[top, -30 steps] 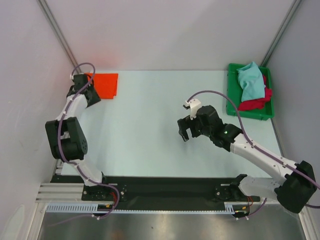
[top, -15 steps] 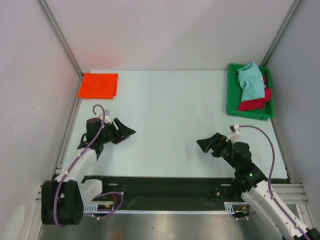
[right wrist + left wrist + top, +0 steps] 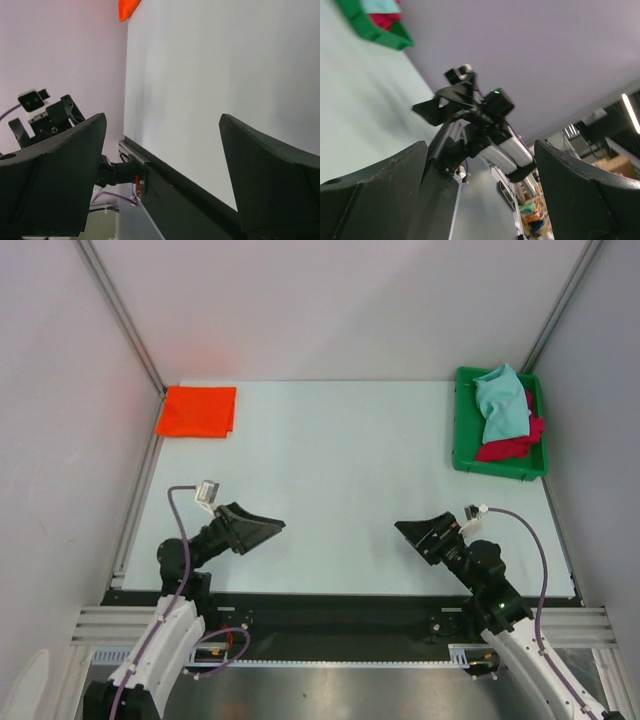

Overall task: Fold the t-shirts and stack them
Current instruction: Reset both grippers

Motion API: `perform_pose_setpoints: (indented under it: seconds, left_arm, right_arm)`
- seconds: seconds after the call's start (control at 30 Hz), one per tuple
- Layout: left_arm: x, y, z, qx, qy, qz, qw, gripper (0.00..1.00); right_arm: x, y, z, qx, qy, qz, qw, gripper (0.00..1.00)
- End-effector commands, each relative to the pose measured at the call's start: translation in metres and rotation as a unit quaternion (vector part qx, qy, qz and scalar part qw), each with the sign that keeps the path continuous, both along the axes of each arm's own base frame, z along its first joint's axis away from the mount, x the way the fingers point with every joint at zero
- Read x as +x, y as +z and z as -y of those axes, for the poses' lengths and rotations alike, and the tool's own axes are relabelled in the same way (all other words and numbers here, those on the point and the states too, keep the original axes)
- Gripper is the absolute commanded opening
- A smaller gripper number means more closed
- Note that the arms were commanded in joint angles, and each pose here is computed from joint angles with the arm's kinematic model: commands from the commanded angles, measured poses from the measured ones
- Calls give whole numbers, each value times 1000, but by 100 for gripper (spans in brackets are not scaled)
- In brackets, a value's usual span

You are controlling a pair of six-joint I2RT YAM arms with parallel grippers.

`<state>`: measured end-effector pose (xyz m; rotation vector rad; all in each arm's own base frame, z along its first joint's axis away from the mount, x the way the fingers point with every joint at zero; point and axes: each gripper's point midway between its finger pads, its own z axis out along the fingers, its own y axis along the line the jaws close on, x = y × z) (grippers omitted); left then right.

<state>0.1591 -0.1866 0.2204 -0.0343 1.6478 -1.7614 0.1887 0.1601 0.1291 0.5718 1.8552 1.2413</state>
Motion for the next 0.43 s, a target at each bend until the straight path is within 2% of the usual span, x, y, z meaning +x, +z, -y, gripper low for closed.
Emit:
perform_pose_setpoints:
  seconds: [0.0, 0.03, 0.17, 0.4]
  left_arm:
    - [-45, -44, 0, -37, -53, -38, 997, 94]
    - [-48, -41, 0, -46, -60, -45, 996, 94]
    - [-57, -16, -3, -76, -62, 2, 995, 95]
    - [-57, -8, -5, -89, -55, 15, 994, 96]
  right_arm:
    - [-2, -55, -1, 24, -15, -74, 997, 100]
    - [-3, -61, 0, 15, -17, -81, 996, 100]
    - [-3, -66, 0, -11, -9, -74, 997, 100]
    - [-10, -62, -9, -17, 30, -60, 998, 100]
